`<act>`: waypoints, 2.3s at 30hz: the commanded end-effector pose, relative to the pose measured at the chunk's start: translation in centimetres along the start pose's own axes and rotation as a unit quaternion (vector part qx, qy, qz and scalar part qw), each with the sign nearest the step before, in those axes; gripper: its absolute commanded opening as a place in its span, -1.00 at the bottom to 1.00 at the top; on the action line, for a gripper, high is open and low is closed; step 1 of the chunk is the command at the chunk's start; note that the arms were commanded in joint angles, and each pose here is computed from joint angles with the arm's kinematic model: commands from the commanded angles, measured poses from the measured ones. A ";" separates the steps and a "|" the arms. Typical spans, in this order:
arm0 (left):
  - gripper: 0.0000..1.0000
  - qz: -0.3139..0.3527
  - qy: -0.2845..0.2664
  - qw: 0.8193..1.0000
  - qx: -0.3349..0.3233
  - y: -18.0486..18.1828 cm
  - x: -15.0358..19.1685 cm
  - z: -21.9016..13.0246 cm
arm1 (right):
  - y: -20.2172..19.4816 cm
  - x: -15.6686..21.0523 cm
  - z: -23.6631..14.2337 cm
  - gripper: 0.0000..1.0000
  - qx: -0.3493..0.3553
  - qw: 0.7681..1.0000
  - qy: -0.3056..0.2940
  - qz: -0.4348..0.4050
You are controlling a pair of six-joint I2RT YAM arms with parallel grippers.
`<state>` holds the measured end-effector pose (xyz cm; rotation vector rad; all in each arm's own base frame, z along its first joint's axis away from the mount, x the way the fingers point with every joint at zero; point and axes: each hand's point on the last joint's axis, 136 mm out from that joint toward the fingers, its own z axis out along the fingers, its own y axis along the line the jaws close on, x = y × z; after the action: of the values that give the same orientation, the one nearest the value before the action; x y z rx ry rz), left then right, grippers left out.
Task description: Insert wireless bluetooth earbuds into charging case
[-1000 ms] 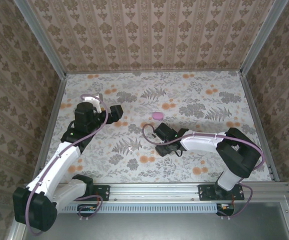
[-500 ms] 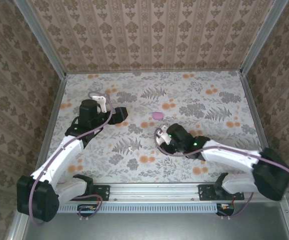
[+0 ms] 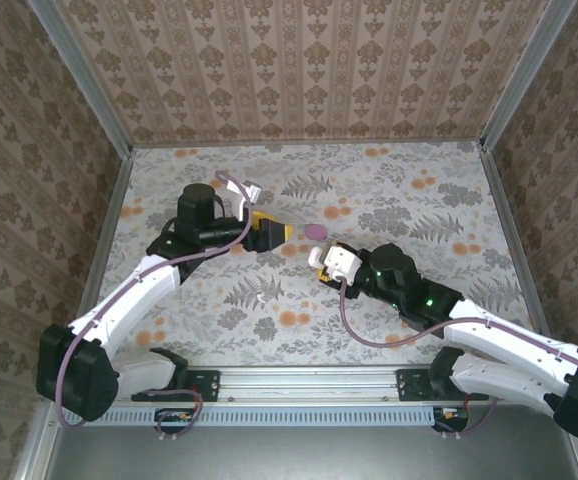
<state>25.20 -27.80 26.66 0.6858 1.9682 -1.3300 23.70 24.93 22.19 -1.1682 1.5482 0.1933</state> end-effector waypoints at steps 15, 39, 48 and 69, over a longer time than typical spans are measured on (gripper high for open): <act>0.53 0.037 0.061 0.993 0.096 -5.3 1.9 2.3 | -2.5 -3.2 0.1 -0.23 0.049 0.998 -0.037 -0.017; -0.05 0.024 0.089 0.992 0.089 -4.6 2.7 4.8 | -3.7 -4.4 1.0 -0.21 0.071 0.996 -0.051 0.001; -0.17 0.017 0.084 0.992 0.088 -4.4 2.4 5.1 | -3.8 -4.5 0.9 -0.20 0.074 0.996 -0.052 -0.001; -0.30 0.010 0.085 0.992 0.092 -4.3 2.4 5.3 | -4.0 -5.0 0.0 -0.18 0.079 0.994 -0.069 -0.002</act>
<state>21.23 -33.76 25.33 0.9305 1.9965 -1.4976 26.37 25.66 24.80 -1.0822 1.4993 0.1084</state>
